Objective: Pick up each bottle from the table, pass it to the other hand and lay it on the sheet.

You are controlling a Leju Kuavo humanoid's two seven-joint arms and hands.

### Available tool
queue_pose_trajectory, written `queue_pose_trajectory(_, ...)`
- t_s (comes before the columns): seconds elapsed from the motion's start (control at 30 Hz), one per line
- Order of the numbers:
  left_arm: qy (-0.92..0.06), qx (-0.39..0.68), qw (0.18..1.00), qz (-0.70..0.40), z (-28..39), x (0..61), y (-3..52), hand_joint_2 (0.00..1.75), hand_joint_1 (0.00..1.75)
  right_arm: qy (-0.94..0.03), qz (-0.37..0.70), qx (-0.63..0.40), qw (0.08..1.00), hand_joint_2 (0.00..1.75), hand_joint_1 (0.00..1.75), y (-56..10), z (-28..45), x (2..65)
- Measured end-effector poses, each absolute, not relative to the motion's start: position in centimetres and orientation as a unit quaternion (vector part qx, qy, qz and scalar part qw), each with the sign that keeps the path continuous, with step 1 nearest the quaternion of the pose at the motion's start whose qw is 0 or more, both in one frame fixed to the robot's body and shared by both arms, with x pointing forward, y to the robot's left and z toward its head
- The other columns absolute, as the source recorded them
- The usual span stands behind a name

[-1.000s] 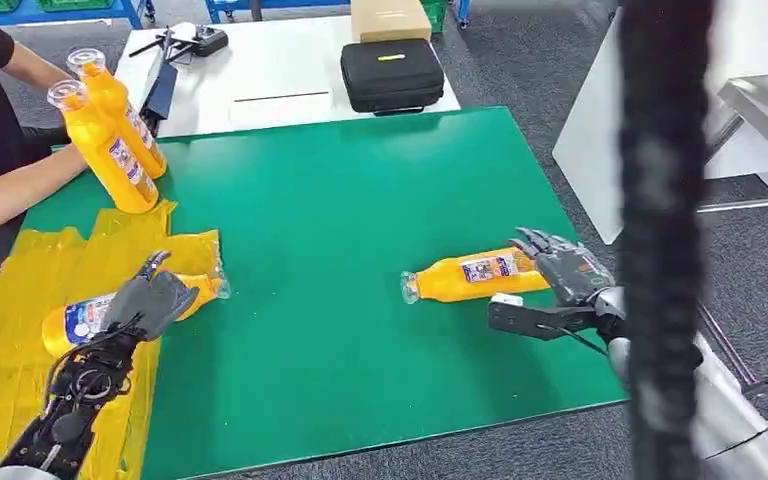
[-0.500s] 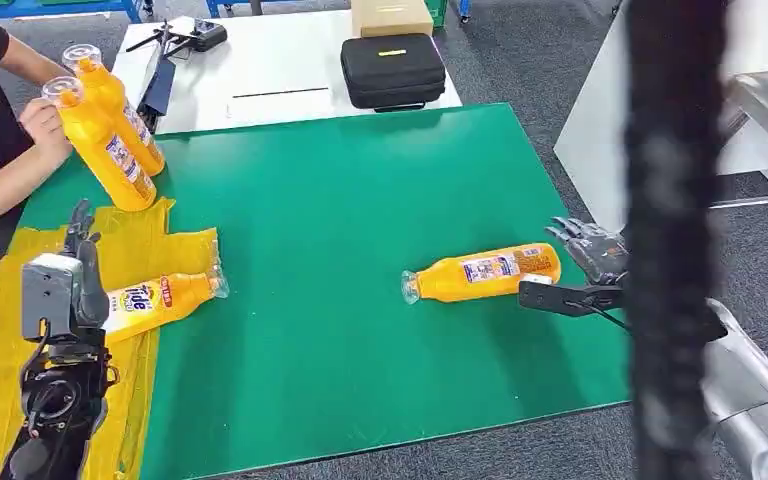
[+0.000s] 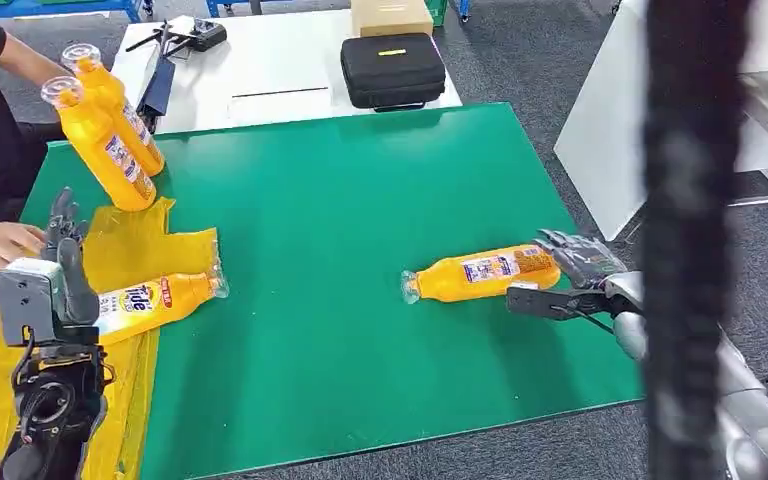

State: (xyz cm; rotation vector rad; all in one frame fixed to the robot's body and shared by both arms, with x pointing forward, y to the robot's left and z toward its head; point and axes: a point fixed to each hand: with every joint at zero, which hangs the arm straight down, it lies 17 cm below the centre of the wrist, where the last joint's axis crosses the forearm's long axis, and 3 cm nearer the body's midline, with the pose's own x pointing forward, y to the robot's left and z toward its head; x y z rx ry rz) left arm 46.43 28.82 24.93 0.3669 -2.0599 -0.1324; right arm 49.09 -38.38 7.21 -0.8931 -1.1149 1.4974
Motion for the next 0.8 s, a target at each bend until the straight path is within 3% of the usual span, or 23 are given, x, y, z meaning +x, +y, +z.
queue_pose_trajectory(0.67,-0.868,0.104,0.483,-0.047,26.7,46.0,25.6,0.0,0.0,-0.428,0.64,-0.386,0.508,1.75,0.0,-37.0,2.1,51.3)
queue_pose_trajectory(0.73,-0.87,0.097,0.48,-0.048,27.0,46.1,25.0,0.0,0.0,-0.42,0.648,-0.389,0.503,1.75,0.23,-36.4,1.6,51.8)
queue_pose_trajectory(0.77,-0.871,0.094,0.479,-0.049,27.1,46.1,24.7,0.0,0.0,-0.415,0.652,-0.387,0.503,1.75,0.23,-36.0,1.1,51.8)
queue_pose_trajectory(0.8,-0.872,0.091,0.478,-0.051,27.2,46.1,24.4,0.0,0.0,-0.412,0.653,-0.387,0.504,1.75,0.61,-35.8,1.0,52.0)
